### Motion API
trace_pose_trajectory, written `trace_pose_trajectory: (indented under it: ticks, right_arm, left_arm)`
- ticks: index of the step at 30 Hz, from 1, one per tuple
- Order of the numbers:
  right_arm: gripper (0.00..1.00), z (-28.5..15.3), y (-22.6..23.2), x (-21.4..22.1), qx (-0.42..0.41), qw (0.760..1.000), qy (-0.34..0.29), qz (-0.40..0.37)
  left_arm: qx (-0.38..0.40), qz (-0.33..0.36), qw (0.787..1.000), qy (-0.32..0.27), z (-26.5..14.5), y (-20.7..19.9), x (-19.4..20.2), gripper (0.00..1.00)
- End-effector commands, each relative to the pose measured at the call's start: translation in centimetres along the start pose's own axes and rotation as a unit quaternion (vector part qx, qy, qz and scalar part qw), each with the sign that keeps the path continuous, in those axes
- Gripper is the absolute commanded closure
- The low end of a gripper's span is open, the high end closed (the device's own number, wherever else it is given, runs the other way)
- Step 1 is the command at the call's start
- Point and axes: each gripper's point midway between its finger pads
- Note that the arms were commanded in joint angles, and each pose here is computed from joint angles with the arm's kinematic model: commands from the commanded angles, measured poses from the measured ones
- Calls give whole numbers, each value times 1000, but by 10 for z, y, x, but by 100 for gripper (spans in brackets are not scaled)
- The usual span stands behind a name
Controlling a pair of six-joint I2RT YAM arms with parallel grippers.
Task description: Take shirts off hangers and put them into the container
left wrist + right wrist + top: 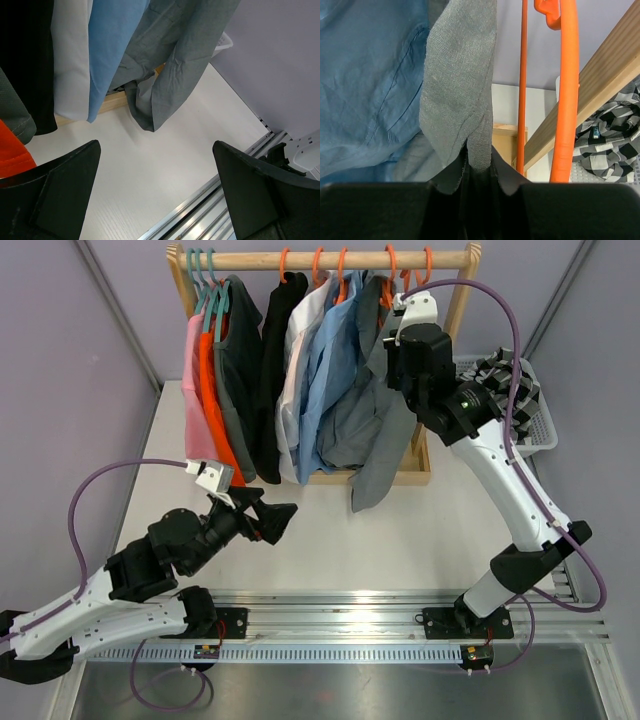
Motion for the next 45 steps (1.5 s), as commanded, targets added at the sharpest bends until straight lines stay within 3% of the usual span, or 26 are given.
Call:
trace_pose_trajectory:
  ticks: [1, 6, 11, 13, 16, 21, 26, 32, 37, 45]
  right_arm:
    - [100, -21, -26, -30, 19, 998, -49, 32]
    - [100, -41, -46, -59, 40, 990, -124, 54]
    - [100, -70, -58, -90, 37, 965, -250, 67]
    - [100, -77, -65, -93, 49, 961, -264, 61]
    - [100, -80, -62, -88, 31, 968, -245, 52]
    - [100, -107, -57, -48, -24, 988, -142, 60]
    - [100, -169, -48, -3, -123, 987, -77, 76]
    - [100, -207, -29, 46, -205, 976, 12, 71]
    - [100, -228, -6, 71, -275, 958, 20, 78]
    - [100, -237, 7, 86, -312, 946, 36, 78]
  left_arm:
    - [7, -12, 1000, -26, -1, -6, -14, 1]
    - [9, -8, 1000, -24, 3, -8, -13, 1]
    - [14, -1, 1000, -25, 7, -14, -16, 1]
    - [14, 3, 1000, -22, 9, -15, -15, 1]
    - [13, 4, 1000, -22, 12, -18, -17, 1]
    - [28, 7, 999, -32, 13, -31, -30, 1]
    - [56, 31, 997, -38, 20, -56, -47, 1]
    - [114, 49, 991, -41, 45, -108, -67, 1]
    - [168, 48, 983, -49, 71, -155, -81, 1]
    - [259, 6, 964, -57, 93, -217, -94, 1]
Point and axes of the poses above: each gripper's point midway between its finger pads, its own z axis out along the fingers, its own y axis along the line the jaws close on, x = y × z, and after that the axes turned 14 degrees about -z, right-handed
